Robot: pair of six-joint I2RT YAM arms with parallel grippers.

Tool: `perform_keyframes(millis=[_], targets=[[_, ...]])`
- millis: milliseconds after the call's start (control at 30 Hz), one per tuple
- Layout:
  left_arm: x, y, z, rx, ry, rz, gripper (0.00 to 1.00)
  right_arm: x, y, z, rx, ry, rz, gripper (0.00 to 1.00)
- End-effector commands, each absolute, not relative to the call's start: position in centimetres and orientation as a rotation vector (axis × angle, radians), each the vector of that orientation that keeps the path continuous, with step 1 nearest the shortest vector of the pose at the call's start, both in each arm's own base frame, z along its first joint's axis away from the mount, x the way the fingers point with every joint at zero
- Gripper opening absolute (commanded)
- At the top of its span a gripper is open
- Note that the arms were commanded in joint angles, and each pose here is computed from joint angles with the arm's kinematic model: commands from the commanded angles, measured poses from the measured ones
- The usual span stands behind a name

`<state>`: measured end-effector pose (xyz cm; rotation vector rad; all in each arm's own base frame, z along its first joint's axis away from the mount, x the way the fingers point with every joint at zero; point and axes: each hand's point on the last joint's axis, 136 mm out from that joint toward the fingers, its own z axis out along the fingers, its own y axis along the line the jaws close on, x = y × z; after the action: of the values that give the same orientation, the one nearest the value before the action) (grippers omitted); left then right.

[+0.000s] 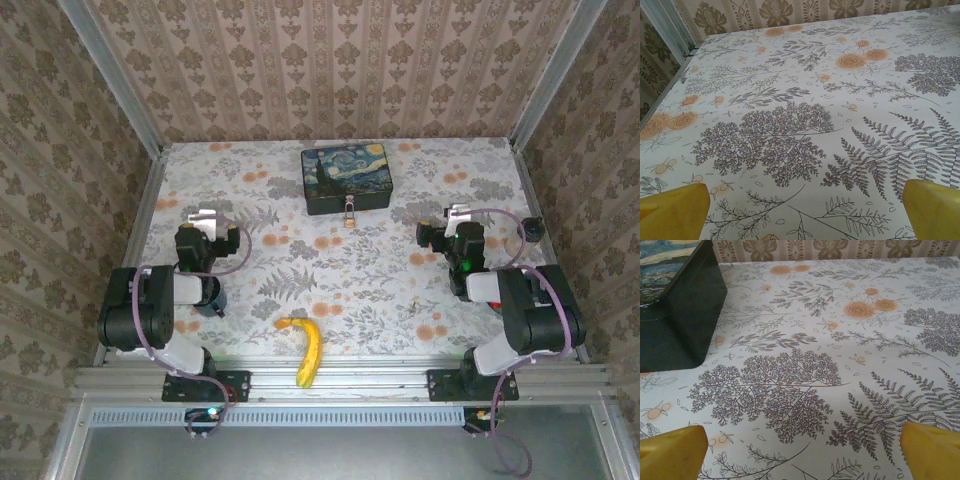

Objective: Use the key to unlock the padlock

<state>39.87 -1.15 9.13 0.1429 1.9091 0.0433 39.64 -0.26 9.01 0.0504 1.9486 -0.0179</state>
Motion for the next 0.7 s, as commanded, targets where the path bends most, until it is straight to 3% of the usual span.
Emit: perform_keyframes(millis=[0,667], targets=[[39.91,-1.23,9.71,0.156,1.885,0.062,1.0,40.06,-0.37,9.77,0.05,1.929,-0.017,1.0],[39.92,-1.28,9.68,0.158,1.887,0.059,1.0,40.03,-0.36,9.73,0.05,1.93,-0.017,1.0]])
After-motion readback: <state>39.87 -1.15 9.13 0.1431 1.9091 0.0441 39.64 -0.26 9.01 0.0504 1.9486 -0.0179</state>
